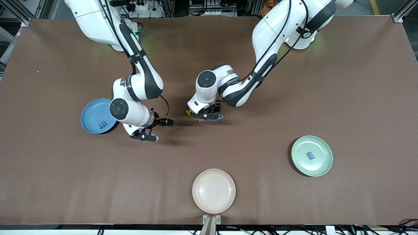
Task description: Sort uppercase to blue plate, lowercase to green plate
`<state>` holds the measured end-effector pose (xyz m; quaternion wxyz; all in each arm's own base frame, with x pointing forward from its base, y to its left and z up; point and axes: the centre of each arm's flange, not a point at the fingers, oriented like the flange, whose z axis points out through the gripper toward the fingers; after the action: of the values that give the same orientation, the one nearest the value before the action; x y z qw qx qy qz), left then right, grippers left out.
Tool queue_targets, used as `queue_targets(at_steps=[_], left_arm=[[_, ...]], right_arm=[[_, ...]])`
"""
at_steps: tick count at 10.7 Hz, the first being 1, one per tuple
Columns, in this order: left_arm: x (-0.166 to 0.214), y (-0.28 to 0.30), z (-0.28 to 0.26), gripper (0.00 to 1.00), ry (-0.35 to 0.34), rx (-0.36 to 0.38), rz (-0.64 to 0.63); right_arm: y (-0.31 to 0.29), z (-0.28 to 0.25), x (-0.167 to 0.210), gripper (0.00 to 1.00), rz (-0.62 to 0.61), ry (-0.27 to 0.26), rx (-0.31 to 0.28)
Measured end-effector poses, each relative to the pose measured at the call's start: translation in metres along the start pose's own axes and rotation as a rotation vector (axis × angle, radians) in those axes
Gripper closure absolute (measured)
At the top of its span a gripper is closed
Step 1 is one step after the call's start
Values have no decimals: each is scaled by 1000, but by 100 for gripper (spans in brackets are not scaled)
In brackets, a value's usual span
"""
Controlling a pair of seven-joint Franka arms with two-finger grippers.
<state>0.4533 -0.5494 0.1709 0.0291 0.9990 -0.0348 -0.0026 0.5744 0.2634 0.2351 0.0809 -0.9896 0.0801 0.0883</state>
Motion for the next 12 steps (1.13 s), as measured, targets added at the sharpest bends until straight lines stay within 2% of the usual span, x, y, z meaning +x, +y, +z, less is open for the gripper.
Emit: queue_targets(at_steps=[1,7,12], left_arm=[[0,0,0,22,0,0,5],[-5,5,0,28,-1,0,22],[-5,7,-1,38,2,-1,24]], right_arm=[[0,1,0,0,-1,2,0],[1,2,0,0,-11,5,-15],[1,2,-1,0,-14,5,-17]])
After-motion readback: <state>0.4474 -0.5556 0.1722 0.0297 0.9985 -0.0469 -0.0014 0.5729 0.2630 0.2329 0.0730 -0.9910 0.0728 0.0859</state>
